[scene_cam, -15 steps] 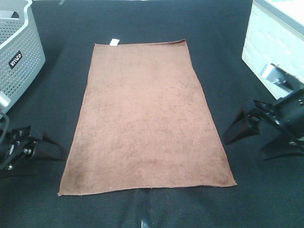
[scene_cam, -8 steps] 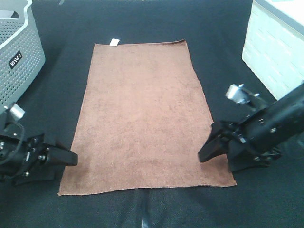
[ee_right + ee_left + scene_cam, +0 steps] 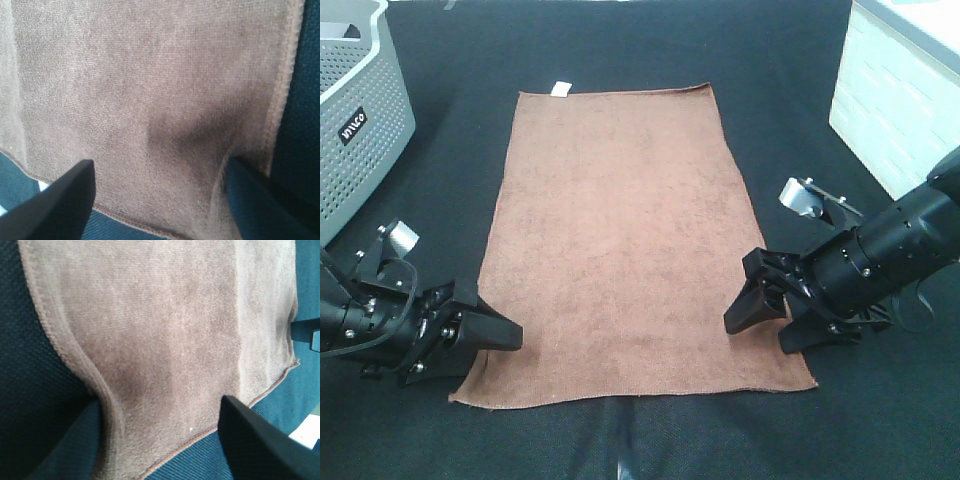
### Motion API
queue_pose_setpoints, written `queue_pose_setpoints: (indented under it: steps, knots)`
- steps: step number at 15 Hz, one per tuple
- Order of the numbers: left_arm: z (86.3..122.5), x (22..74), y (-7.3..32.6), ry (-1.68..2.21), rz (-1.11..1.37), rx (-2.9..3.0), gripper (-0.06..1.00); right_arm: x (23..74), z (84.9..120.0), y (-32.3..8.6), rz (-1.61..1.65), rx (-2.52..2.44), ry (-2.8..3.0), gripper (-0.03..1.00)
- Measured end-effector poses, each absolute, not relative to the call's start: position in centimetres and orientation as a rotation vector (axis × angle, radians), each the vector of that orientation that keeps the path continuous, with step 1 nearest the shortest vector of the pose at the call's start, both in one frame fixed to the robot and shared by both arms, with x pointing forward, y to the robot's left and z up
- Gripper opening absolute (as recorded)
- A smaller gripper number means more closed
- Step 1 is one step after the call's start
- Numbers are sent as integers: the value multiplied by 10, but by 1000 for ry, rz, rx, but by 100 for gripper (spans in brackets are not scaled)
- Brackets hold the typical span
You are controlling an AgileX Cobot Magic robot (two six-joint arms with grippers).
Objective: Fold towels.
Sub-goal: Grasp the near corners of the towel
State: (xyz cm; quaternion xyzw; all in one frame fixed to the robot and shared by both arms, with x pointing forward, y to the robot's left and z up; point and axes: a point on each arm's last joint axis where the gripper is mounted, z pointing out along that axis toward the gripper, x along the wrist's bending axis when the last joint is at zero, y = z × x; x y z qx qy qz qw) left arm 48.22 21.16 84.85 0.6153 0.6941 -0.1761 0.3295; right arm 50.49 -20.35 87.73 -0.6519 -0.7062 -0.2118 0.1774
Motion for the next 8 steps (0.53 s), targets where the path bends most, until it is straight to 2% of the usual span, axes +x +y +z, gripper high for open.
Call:
queue_pose_setpoints:
  steps: [4, 8]
  knots:
    - [848, 482, 211, 1818, -459, 1613, 62, 506, 890, -211, -560, -1918, -2071, 70]
    - [848, 482, 211, 1816, -458, 1615, 62, 505, 878, -214, -460, -1931, -2067, 70]
